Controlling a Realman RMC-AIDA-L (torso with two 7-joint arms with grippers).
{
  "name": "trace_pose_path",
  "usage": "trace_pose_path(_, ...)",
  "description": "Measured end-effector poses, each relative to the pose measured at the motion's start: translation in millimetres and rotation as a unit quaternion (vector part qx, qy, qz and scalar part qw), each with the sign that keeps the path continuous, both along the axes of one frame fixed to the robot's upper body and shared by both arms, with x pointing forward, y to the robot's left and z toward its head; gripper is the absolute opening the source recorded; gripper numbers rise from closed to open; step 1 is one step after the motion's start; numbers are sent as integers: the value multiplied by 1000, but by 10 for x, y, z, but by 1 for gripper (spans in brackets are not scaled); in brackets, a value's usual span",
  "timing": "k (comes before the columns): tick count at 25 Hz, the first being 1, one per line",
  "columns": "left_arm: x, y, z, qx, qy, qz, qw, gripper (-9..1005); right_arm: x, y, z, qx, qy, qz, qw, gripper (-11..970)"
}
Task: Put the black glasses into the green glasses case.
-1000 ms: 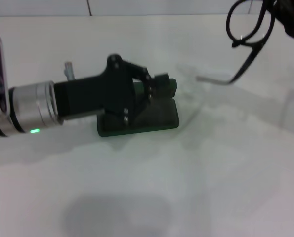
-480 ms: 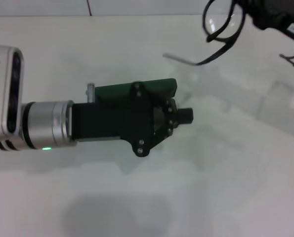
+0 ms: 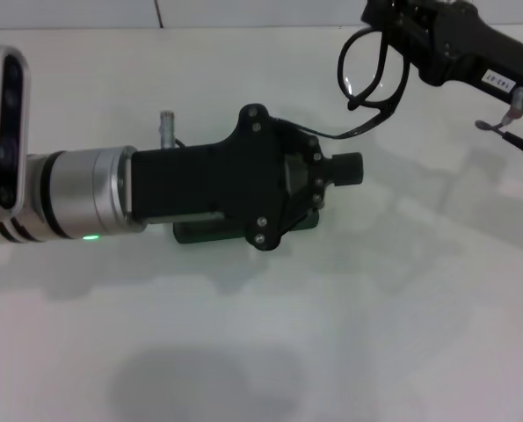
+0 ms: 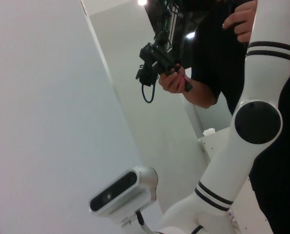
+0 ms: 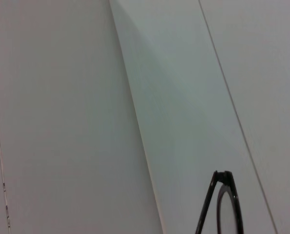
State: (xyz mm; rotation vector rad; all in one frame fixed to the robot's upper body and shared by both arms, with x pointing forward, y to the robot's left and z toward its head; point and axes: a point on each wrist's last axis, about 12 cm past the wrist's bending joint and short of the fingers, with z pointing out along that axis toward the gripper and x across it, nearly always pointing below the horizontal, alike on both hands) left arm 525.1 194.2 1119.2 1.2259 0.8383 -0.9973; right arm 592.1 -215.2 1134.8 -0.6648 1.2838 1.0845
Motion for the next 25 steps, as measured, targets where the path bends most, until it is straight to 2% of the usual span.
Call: trace_pose_path(25, 72, -19, 79, -18, -11, 13, 1000, -1, -68, 101, -53, -23, 4, 40, 999, 111)
